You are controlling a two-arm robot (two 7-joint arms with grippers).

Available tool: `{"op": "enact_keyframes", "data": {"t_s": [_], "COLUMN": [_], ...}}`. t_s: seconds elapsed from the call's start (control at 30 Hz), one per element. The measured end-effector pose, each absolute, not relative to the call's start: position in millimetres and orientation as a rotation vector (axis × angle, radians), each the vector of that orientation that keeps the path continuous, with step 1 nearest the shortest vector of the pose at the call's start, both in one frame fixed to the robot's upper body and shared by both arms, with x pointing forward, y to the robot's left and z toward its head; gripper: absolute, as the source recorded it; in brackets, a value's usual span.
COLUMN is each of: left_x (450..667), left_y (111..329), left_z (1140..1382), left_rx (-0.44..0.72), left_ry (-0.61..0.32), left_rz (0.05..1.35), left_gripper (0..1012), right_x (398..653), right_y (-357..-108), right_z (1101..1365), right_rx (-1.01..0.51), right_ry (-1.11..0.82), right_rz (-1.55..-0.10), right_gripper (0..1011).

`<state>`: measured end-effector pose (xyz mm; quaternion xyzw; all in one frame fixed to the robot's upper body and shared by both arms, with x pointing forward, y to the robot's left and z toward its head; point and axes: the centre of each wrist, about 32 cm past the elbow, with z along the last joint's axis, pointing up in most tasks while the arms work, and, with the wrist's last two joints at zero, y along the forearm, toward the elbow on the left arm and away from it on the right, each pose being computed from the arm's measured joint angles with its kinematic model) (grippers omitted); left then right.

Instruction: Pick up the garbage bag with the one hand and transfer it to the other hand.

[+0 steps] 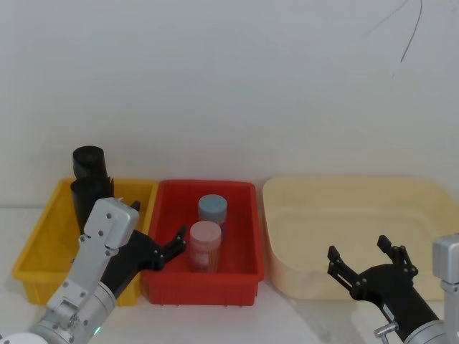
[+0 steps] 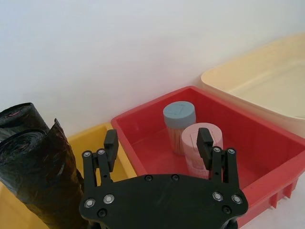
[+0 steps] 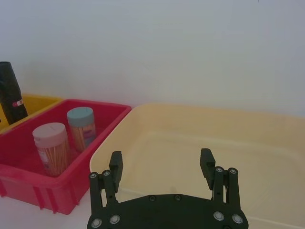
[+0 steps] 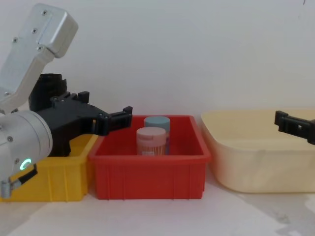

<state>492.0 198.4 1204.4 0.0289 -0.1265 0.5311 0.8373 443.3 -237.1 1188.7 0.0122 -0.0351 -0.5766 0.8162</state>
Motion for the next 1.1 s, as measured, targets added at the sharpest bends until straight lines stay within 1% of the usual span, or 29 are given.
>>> {"op": "enact_keyframes", "data": {"t_s": [1.1], "left_x": [492.1], "left_y": [198.3], "left_z": [1204.5], "left_rx": [0.061], "left_ry": [-0.268], "left_rz": [1.124], "left_gripper": [1001], "right_x": [443.3], "right_y": [-237.1], "right_z": [1188.7], "right_rx": [0.026], "right_ry": [-0.075], "right_rz": [-1.229], "right_gripper": [999]}}
